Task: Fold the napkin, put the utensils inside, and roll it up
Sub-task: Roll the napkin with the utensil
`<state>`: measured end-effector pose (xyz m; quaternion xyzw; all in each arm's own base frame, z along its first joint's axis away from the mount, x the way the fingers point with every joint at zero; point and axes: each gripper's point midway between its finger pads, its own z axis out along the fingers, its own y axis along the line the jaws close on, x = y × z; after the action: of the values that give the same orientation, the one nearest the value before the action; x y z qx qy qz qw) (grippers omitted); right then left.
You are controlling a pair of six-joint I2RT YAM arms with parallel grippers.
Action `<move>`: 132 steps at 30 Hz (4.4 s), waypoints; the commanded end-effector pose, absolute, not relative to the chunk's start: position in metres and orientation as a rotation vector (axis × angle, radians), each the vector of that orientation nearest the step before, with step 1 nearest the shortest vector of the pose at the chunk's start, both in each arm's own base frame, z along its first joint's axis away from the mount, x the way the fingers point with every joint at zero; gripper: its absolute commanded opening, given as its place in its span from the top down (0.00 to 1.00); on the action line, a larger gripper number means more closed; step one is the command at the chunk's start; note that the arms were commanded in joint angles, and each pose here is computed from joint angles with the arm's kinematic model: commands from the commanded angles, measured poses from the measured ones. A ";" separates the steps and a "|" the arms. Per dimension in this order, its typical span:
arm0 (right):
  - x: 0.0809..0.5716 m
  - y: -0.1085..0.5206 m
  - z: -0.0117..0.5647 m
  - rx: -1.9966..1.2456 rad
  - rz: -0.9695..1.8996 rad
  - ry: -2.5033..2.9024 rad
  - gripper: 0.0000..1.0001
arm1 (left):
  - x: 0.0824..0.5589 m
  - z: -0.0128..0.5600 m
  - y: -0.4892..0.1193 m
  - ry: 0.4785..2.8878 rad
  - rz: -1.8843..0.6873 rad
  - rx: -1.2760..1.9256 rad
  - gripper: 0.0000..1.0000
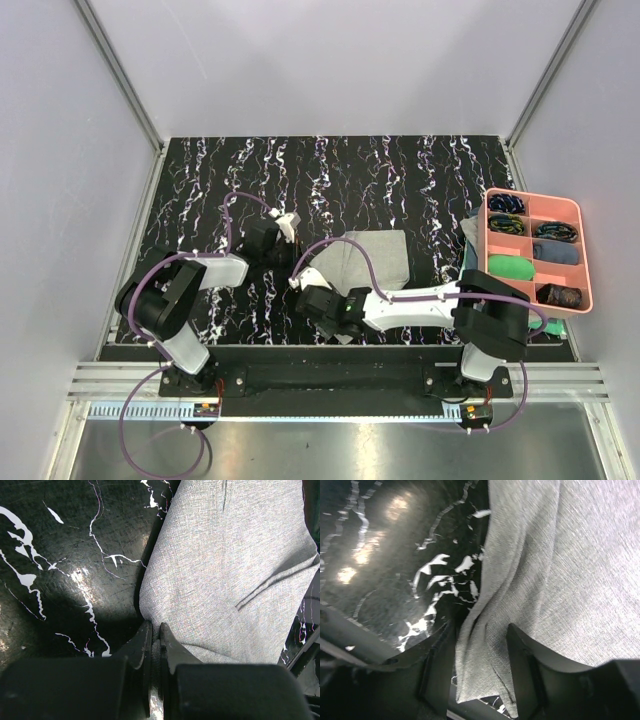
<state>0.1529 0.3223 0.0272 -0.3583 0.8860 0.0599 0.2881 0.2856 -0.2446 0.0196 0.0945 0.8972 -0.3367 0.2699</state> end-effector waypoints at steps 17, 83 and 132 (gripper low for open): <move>0.115 0.334 0.019 -1.040 0.392 2.524 1.00 | 0.266 -0.001 -0.213 2.539 -0.754 0.234 1.00; 0.172 0.314 0.001 -0.605 1.579 2.620 1.00 | 0.241 -0.001 -0.219 2.514 -1.050 0.174 0.57; 0.192 0.353 0.030 -1.164 0.122 2.209 0.43 | 0.235 -0.006 -0.214 2.689 -0.931 0.113 1.00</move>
<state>0.1833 0.3524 0.0392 -0.4397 0.8422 0.0606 0.3059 0.2550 -0.2310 0.0193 0.0480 0.9084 -0.3702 0.1881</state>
